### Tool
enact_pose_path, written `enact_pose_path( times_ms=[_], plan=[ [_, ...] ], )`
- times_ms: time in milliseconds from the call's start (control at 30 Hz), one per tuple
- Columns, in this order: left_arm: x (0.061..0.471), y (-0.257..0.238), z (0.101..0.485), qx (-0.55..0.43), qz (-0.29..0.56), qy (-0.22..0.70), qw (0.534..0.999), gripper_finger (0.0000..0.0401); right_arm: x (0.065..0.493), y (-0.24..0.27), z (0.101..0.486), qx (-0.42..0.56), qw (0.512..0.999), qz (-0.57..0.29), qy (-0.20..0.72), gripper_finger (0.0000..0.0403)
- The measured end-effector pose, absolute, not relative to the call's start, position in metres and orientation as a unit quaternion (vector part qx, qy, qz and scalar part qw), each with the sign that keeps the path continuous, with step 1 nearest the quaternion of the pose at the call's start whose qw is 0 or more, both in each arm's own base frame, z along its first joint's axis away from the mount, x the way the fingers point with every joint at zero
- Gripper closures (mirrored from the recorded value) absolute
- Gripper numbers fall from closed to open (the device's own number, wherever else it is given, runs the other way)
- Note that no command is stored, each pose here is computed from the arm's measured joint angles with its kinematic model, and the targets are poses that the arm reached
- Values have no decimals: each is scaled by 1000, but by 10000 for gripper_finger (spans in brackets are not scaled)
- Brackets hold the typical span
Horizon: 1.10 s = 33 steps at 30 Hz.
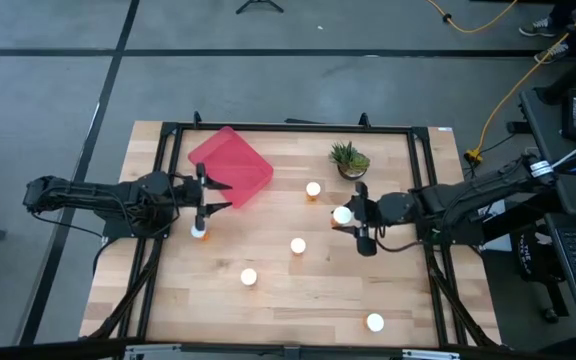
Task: Pick and place pill bottles into a basket
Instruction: Put the orange pill bottle into the red container
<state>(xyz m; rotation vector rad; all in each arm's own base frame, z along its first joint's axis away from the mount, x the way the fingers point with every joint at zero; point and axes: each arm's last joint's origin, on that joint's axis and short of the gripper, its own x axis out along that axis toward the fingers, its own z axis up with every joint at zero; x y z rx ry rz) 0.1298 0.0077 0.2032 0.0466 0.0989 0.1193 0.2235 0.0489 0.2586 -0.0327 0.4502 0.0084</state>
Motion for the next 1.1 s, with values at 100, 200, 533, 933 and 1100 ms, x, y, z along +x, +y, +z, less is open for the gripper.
enact_pose_path(
  times_ms=[100, 200, 533, 933, 1100],
  plan=[
    [130, 7, 204, 2, 58, 44, 997, 191, 231, 41, 256, -23, 975, 24, 220, 205],
    [130, 7, 205, -20, 57, 40, 997, 189, 240, 33, 250, -17, 973, 38, 228, 205],
    [148, 9, 202, -57, 68, 29, 996, 189, 266, -4, 237, -27, 978, 58, 198, 205],
    [205, 13, 222, 6, 105, 53, 993, 190, 279, -46, 226, -19, 984, 59, 168, 205],
    [225, 17, 236, 34, 125, 22, 991, 190, 278, -51, 228, -35, 985, 65, 157, 205]
  ],
)
